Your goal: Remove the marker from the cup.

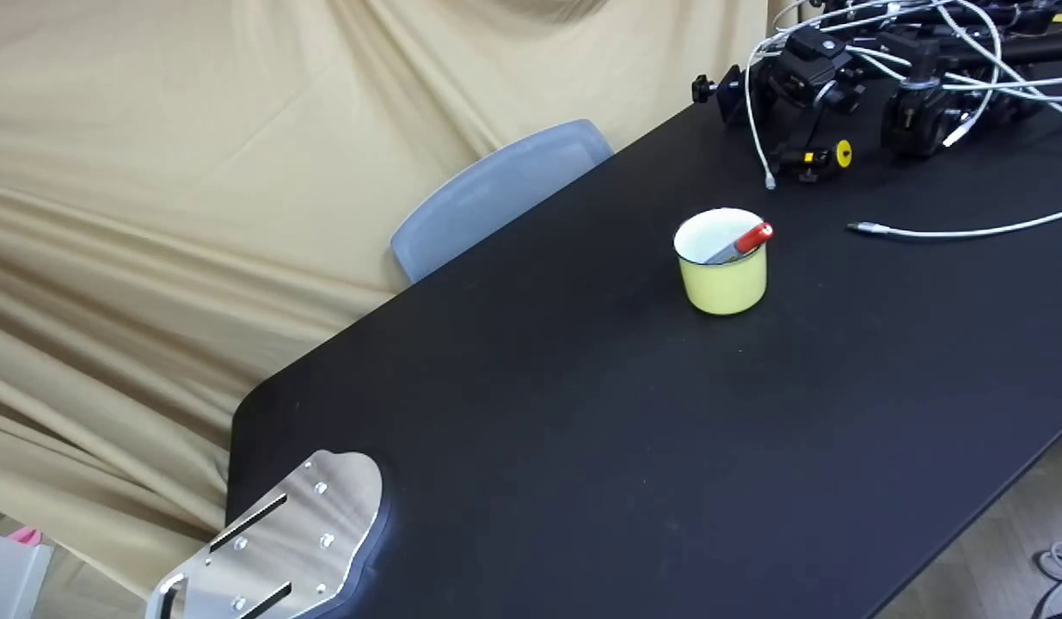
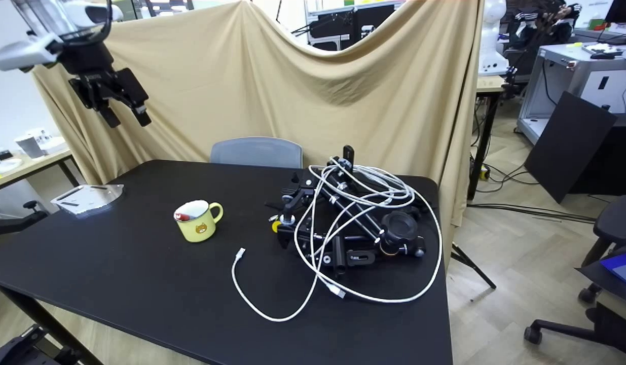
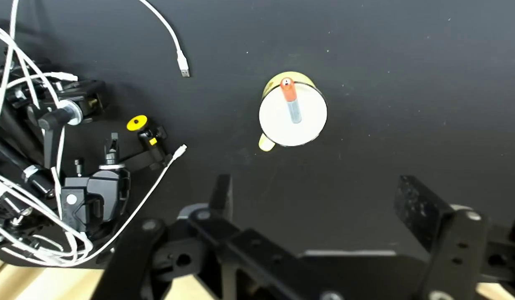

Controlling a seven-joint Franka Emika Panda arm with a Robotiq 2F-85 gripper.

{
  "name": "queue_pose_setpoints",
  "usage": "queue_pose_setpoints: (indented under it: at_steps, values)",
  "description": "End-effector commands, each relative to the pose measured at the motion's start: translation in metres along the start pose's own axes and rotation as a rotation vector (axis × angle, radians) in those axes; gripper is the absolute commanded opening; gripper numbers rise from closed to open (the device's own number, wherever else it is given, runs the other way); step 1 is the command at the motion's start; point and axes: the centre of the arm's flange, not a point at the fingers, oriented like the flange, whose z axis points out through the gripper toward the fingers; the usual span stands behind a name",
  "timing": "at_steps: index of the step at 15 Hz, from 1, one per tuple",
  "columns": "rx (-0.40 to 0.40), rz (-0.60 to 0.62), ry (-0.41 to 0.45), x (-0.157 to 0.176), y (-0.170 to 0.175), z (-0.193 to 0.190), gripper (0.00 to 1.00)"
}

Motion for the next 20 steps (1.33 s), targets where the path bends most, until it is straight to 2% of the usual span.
queue_pose_setpoints:
  at_steps: [1, 8, 15, 20]
  values:
    - [-0.012, 0.02, -0.001, 0.004, -0.002, 0.05, 1.0]
    - [-0.007, 0.013, -0.134, -0.012, 0.003, 0.126, 1.0]
    - [-0.022, 0.003, -0.204, -0.024, 0.003, 0.19, 1.0]
    - [-0.006, -0.024, -0.241, -0.028, 0.004, 0.203, 1.0]
